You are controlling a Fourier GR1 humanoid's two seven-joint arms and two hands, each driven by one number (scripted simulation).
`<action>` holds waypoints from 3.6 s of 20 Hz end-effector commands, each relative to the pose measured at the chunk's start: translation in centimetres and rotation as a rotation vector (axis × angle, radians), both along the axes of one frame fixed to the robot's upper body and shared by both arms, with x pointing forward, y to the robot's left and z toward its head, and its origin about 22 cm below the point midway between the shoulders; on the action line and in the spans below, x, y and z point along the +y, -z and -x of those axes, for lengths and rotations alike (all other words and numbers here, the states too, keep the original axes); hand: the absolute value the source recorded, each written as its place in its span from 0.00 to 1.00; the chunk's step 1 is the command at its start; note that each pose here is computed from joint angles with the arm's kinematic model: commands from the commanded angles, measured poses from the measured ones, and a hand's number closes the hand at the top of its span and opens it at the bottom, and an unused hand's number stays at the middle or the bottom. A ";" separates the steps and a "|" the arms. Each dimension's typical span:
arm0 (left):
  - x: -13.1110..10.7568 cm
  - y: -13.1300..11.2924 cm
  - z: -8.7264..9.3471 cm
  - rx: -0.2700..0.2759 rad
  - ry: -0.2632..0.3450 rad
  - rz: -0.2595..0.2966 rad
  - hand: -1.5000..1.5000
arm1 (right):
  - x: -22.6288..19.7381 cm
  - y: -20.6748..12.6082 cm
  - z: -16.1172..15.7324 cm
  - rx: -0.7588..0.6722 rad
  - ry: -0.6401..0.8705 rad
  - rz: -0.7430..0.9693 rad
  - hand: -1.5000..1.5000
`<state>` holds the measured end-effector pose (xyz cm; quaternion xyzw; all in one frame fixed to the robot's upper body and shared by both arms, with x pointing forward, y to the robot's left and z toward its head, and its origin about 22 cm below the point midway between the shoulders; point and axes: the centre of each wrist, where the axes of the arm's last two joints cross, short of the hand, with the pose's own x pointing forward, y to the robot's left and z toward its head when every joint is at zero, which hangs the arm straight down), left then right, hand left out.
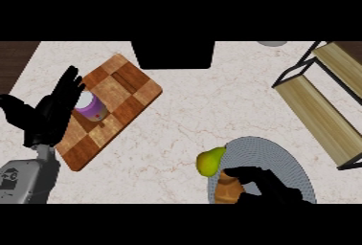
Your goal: Pick the croissant from the placemat and place it in the tiered shelf
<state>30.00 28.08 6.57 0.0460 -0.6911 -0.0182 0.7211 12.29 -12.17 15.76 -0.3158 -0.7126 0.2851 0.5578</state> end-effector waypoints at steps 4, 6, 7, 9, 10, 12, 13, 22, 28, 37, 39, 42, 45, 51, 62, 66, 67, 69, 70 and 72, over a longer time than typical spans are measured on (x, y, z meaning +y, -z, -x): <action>-0.4 -0.5 -0.3 0.004 0.009 -0.009 0.50 | -3.9 -6.0 0.2 -0.100 0.171 -0.027 1.00; 0.5 0.0 0.3 0.003 0.010 0.010 0.50 | -5.5 -6.7 0.9 -0.102 0.193 0.015 1.00; -0.2 0.6 -0.2 0.008 0.004 -0.002 0.50 | -5.4 -6.6 -0.3 -0.098 0.201 -0.013 1.00; 0.0 -0.6 -0.9 0.017 0.027 0.007 0.50 | -6.3 -7.3 -1.2 -0.111 0.243 -0.032 1.00; -0.4 0.1 0.3 -0.008 0.005 -0.001 0.50 | -6.9 -7.8 -1.0 -0.111 0.274 0.004 1.00; 1.0 1.2 1.4 0.002 0.001 0.000 0.50 | -8.1 -8.1 -3.3 -0.108 0.315 0.018 1.00; 0.6 -1.2 -0.3 0.003 0.006 -0.001 0.50 | -9.1 -7.7 -2.4 -0.110 0.324 0.020 1.00; 0.8 0.3 0.9 0.005 -0.009 0.007 0.50 | -15.0 -8.5 -6.1 -0.101 0.405 -0.085 1.00; 1.6 1.4 0.6 0.016 -0.013 0.012 0.50 | -23.7 -8.4 -6.7 -0.107 0.415 -0.145 1.00; 0.3 0.7 0.4 0.004 0.011 0.007 0.50 | -32.4 -5.7 -7.0 -0.078 0.426 -0.152 1.00; 1.8 0.4 0.7 0.000 0.015 -0.005 0.50 | -32.9 -5.4 -7.8 -0.065 0.430 -0.131 1.00; 0.8 -1.2 -0.8 -0.012 0.006 0.000 0.50 | -35.2 -7.0 -9.1 -0.083 0.435 -0.146 1.00; 0.2 1.0 -0.2 -0.001 0.019 0.003 0.50 | -34.8 -6.5 -7.8 -0.077 0.434 -0.135 1.00; -1.5 -1.3 -1.4 0.009 0.040 -0.006 0.50 | -36.6 -1.7 -11.4 -0.145 0.618 -0.183 0.00; -0.7 1.3 -0.1 -0.002 0.021 0.002 0.50 | -43.2 -6.4 -9.5 -0.257 0.575 -0.299 0.00; -0.4 -0.1 0.0 0.007 0.004 0.013 0.50 | -46.3 -7.1 -7.1 -0.092 0.485 -0.428 0.00; 1.1 0.5 0.1 -0.009 -0.002 0.005 0.50 | -46.9 -6.0 -6.7 -0.068 0.489 -0.440 0.00; -1.1 -0.2 0.2 0.009 0.009 0.023 0.50 | -48.6 -6.7 -4.8 -0.078 0.503 -0.456 0.00; -0.9 0.2 -0.4 -0.014 0.001 -0.005 0.50 | -49.8 -8.1 -3.0 -0.095 0.482 -0.438 0.00; 0.1 0.3 1.3 0.008 0.017 0.015 0.50 | -51.4 -9.1 -0.5 -0.126 0.477 -0.432 0.00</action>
